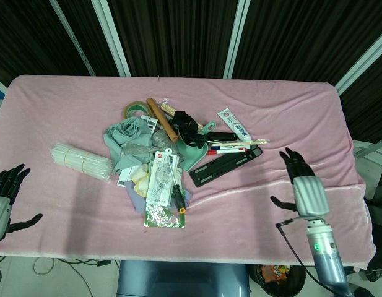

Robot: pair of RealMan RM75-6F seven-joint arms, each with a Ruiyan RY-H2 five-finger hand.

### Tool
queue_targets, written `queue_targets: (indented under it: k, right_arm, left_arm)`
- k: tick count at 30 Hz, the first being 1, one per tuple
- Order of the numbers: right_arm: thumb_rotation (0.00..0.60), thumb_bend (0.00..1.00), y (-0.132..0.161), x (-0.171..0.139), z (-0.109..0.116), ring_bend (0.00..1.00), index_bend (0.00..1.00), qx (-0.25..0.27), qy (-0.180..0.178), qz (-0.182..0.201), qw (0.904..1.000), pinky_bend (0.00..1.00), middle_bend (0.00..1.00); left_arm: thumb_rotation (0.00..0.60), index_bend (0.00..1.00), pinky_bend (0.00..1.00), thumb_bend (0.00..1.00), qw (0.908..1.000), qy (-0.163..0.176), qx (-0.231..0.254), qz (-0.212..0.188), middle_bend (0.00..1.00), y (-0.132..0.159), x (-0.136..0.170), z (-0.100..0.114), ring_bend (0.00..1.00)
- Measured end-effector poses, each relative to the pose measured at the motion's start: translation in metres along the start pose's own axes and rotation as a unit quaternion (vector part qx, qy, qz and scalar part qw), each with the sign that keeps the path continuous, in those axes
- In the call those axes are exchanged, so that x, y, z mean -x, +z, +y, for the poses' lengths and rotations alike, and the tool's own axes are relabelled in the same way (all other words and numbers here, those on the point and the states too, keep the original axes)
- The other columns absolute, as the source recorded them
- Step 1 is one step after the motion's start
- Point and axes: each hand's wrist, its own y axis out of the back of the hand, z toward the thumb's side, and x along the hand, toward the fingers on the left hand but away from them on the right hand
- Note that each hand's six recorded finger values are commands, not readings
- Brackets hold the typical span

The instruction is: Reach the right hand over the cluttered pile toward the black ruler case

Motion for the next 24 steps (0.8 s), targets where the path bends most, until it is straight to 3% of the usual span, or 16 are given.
queue_targets:
  k: [10,24]
  right_arm:
    - [0.600,0.08,0.068,0.089,-0.045,0.00,0.00,-0.005,0.056,0.044,0.9974,0.21,0.00]
    - [0.600,0.08,0.094,0.160,-0.088,0.01,0.00,-0.038,0.062,0.043,0.9964,0.21,0.01]
  left_arm:
    - [0.600,0.00,0.00,0.00,0.9998,-0.010,0.012,0.011,0.00,-0.003,-0.003,-0.001,0.00]
    - [0.600,0.00,0.00,0.00,0.9992,-0.020,0.024,0.025,0.00,-0.007,-0.008,-0.003,0.00]
